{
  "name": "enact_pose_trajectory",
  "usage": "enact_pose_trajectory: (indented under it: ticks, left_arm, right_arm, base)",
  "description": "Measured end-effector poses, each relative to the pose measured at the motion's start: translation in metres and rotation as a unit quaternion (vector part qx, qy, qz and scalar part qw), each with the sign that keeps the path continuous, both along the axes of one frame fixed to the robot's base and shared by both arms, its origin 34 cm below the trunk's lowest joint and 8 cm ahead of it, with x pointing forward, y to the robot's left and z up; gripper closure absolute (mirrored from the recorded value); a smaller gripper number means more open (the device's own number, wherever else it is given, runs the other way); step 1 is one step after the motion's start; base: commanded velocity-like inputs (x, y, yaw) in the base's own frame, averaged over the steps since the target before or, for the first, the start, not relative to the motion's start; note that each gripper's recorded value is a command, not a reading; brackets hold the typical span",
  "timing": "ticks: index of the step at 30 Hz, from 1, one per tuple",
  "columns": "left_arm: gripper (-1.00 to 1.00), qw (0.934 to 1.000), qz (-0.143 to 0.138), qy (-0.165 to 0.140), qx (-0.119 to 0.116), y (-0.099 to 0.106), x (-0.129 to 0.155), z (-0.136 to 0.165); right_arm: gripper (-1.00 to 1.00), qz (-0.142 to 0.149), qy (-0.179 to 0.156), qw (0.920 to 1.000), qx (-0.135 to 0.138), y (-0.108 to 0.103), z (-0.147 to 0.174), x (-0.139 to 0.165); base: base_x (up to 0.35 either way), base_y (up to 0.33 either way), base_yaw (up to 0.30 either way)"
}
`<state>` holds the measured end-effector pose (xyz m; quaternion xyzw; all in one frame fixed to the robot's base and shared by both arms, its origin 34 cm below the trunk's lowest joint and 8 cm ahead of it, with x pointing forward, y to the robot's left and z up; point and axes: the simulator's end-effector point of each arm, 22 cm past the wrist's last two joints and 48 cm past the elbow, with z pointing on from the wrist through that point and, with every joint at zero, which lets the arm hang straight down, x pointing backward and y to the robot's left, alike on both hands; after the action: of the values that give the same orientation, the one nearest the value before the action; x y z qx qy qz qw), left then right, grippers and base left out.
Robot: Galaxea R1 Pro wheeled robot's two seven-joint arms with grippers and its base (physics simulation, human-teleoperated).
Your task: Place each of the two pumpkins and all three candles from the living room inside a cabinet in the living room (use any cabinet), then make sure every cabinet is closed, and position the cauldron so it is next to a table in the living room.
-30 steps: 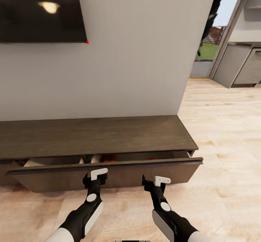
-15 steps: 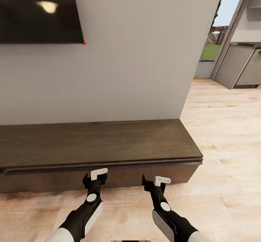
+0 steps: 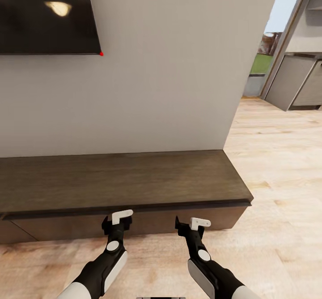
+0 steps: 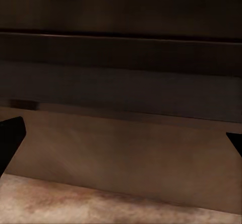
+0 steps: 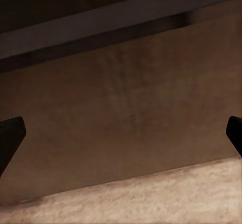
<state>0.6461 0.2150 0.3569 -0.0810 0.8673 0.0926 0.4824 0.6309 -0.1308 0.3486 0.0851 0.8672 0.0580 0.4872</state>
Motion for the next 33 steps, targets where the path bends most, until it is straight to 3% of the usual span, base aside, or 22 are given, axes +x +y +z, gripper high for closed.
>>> enact_pose_trajectory:
  ticks: [18,33]
  left_arm:
    - [-1.0,0.9999,-0.003,-0.014,-0.001,-0.003,0.008,0.011]
    - [-1.0,0.9999,-0.004,-0.014,-0.001,-0.003,0.008,0.01]
  right_arm:
    - [-1.0,0.0,-0.001,1.0,0.0,0.0,0.001,0.001]
    - [-1.0,0.0,-0.001,1.0,0.0,0.0,0.0,0.001]
  base:
    - [-0.061,0.0,0.0]
    - [-0.209,0.0,0.0]
